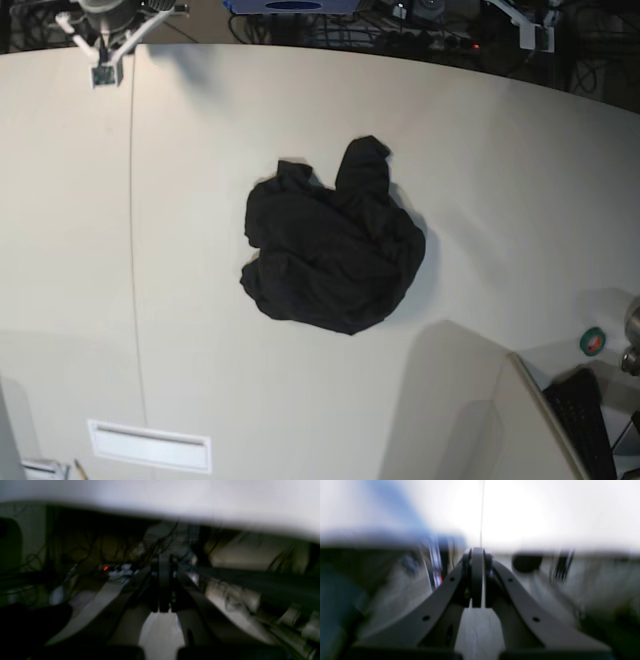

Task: Layout the t-shirt on the table in an organized manner, then fold the t-shirt properly
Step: 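Lower both grippers onto the crumpled black t-shirt and grasp it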

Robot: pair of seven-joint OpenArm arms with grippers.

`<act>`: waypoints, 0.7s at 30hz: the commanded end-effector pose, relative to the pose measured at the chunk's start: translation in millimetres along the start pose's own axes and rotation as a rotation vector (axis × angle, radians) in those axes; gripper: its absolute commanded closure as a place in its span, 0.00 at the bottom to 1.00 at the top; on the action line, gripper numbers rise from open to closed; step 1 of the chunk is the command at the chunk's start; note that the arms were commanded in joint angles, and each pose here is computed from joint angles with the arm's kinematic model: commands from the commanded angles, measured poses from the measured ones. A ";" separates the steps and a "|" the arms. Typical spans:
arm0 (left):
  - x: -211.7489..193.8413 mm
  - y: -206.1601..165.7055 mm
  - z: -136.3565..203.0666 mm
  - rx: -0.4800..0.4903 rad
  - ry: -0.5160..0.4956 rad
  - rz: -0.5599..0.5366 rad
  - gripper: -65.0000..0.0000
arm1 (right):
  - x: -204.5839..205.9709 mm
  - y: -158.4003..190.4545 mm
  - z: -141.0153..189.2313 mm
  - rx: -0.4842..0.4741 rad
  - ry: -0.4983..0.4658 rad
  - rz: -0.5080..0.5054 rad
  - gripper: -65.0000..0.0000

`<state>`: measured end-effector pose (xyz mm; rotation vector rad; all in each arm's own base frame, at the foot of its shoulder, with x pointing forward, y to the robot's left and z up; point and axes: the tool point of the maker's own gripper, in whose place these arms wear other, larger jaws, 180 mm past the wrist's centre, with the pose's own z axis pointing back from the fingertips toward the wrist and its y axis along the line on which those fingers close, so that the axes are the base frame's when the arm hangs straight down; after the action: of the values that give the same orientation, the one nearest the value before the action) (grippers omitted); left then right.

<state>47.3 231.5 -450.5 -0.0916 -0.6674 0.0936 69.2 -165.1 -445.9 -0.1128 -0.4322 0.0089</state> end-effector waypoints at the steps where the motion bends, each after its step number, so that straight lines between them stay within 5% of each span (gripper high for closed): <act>1: 16.8 -4.3 -3.1 -0.018 -0.051 0.025 1.00 | 21.0 8.7 6.1 0.022 -0.062 0.006 1.00; 7: 84.5 -34.2 -40.7 -0.100 -0.112 0.052 1.00 | 108.4 73.4 7.9 0.182 -0.260 0.056 1.00; 10: 110.5 -46.5 -57.5 -0.127 -0.111 0.051 0.70 | 137.4 100.0 4.9 0.238 -0.244 0.110 1.00; 12: 127.9 -51.0 -66.0 -0.137 -0.127 0.048 0.67 | 148.4 113.8 2.5 0.261 -0.194 0.158 1.00; 17: 176.3 -64.5 -78.6 -0.169 -0.221 0.044 0.75 | 186.4 135.2 9.4 0.291 -0.221 0.243 0.45; 21: 203.3 -67.4 -95.0 -0.167 -0.274 0.080 0.67 | 212.2 134.9 4.4 0.279 -0.285 0.245 0.37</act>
<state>261.8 179.2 -402.8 -0.2757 -0.9069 0.1398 253.0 -25.2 -378.5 0.1069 -0.6488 0.3317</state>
